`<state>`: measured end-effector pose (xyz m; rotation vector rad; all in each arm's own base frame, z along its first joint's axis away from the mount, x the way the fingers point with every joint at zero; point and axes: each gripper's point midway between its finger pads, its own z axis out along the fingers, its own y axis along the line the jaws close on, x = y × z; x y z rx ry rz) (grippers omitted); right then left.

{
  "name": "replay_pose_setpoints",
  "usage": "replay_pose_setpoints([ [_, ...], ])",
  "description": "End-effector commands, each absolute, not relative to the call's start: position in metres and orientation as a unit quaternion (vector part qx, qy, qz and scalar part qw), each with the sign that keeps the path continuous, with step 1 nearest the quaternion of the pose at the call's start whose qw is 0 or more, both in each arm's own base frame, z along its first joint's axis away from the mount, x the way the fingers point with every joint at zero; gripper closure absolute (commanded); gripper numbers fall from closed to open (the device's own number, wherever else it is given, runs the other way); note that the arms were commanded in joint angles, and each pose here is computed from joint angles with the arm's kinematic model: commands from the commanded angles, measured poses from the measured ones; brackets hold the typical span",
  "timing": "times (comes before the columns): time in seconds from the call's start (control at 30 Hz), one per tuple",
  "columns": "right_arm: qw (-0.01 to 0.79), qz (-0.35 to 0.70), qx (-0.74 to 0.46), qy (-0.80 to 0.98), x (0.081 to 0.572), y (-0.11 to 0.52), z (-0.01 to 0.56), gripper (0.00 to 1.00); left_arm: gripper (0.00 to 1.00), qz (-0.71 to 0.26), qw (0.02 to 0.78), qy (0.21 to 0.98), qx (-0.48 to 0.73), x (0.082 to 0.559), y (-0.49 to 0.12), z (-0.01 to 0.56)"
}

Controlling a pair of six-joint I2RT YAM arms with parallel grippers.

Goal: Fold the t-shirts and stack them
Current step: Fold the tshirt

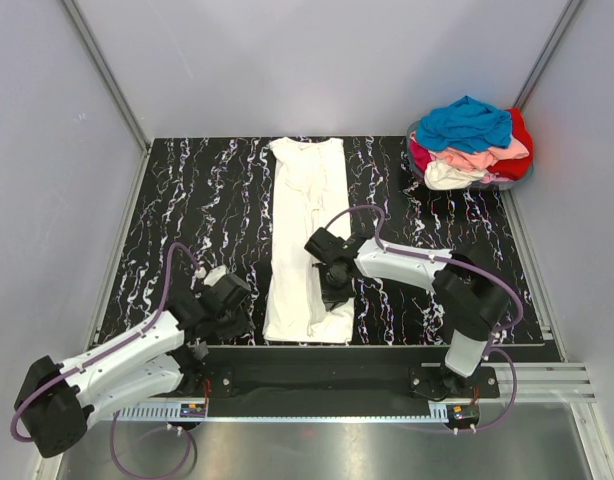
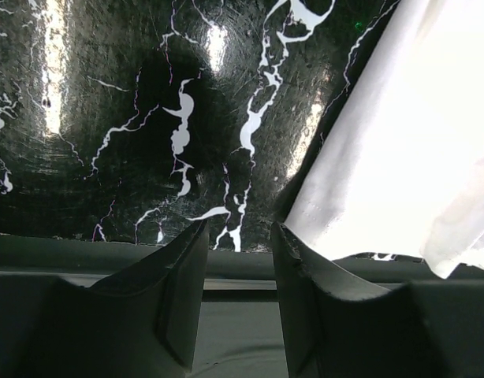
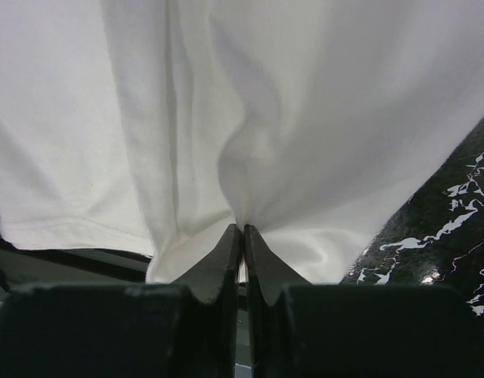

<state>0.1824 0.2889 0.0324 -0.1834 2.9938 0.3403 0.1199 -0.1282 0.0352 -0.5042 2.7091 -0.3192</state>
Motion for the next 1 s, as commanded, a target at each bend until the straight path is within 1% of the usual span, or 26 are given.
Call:
replay_pose_setpoints([
  [0.0,0.086,0.102,-0.076,0.988,0.188,0.3,0.043,0.9,0.57,-0.119,0.196,0.956,-0.18,0.127,-0.133,0.034],
  [0.17,0.103,0.05,-0.098,0.989,0.187,0.297,0.045,0.93,0.57,-0.115,0.193,0.958,-0.178,0.127,-0.132,0.029],
  [0.23,0.114,0.04,-0.111,0.986,0.187,0.302,0.051,0.96,0.57,-0.116,0.192,0.958,-0.178,0.126,-0.133,0.028],
  [0.3,0.115,0.011,-0.124,0.986,0.186,0.297,0.049,0.94,0.57,-0.116,0.191,0.958,-0.178,0.126,-0.133,0.027],
  [0.33,0.118,0.01,-0.13,0.985,0.187,0.301,0.051,0.91,0.57,-0.115,0.191,0.959,-0.178,0.126,-0.133,0.026],
  [0.4,0.106,-0.004,-0.146,0.984,0.18,0.303,0.043,0.82,0.57,-0.115,0.19,0.959,-0.177,0.126,-0.133,0.025],
  [0.43,0.099,-0.009,-0.15,0.984,0.179,0.305,0.037,0.69,0.57,-0.117,0.189,0.959,-0.177,0.127,-0.134,0.026],
  [0.47,0.093,-0.006,-0.156,0.983,0.175,0.308,0.033,0.65,0.57,-0.117,0.189,0.959,-0.176,0.127,-0.135,0.025],
  [0.53,0.087,-0.004,-0.159,0.983,0.172,0.312,0.025,0.62,0.57,-0.116,0.188,0.959,-0.176,0.127,-0.135,0.024],
  [0.63,0.092,0.012,-0.163,0.982,0.172,0.321,0.021,0.61,0.57,-0.117,0.186,0.96,-0.175,0.127,-0.136,0.022],
  [0.73,0.107,0.043,-0.175,0.978,0.176,0.331,0.029,0.6,0.58,-0.124,0.185,0.959,-0.173,0.128,-0.139,0.022],
  [0.83,0.125,0.052,-0.181,0.974,0.179,0.33,0.048,0.49,0.58,-0.13,0.183,0.959,-0.171,0.127,-0.142,0.023],
  [0.87,0.143,0.041,-0.177,0.973,0.184,0.325,0.054,0.4,0.58,-0.131,0.183,0.959,-0.17,0.127,-0.143,0.024],
  [0.97,0.192,0.019,-0.155,0.969,0.194,0.302,0.083,0.23,0.58,-0.136,0.186,0.959,-0.168,0.127,-0.144,0.027],
])
